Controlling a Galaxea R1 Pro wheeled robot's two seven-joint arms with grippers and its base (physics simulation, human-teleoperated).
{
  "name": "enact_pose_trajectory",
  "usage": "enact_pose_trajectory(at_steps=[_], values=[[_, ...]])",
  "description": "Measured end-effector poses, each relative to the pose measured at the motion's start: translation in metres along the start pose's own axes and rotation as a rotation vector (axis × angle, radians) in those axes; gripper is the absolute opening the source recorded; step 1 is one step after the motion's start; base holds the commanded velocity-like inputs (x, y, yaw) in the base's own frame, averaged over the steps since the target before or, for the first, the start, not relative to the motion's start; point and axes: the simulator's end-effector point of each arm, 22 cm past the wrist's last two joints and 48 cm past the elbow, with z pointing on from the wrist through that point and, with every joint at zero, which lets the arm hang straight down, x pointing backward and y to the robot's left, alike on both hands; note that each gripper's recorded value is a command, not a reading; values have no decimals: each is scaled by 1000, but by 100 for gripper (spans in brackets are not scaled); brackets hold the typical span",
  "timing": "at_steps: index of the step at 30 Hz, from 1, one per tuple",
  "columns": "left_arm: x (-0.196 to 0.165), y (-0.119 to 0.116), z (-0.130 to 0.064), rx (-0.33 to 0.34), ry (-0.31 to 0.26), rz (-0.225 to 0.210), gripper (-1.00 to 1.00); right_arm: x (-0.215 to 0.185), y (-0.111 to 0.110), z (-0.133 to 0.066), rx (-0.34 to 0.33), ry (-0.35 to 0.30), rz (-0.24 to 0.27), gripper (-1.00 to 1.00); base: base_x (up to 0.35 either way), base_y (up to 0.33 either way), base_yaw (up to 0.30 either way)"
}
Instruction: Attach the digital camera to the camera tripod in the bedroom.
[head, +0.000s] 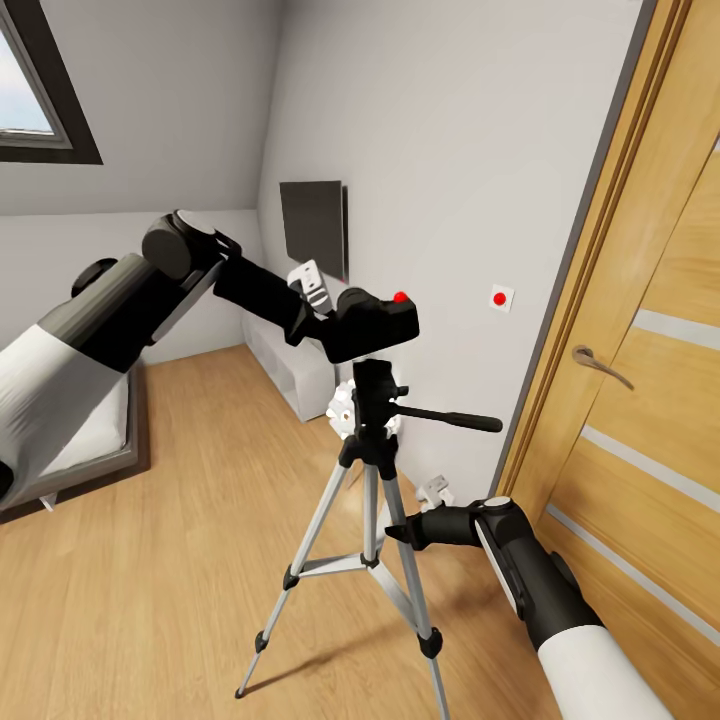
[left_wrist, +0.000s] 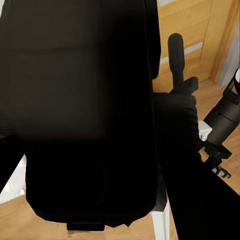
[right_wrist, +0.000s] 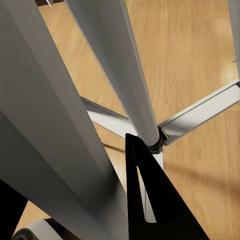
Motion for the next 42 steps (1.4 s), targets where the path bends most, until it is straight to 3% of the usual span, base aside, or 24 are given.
enact_pose_trajectory(at_steps=[8,22,38,42], values=[[0,2,-1,-4,-1,1,-100,0,0,0,1,0,-2,-100,0,0,0],[5,4,0,-35,36,50,-100,0,-1,1,1,-1,-2,-100,0,0,0],[-1,-1,1,-24,31,79,-100,-2,2,1,-9,-11,7,-100,0,0,0],[-15,-7,-6,-18,24,114,-100,-2,2,1,-9,-11,8,-100,0,0,0]])
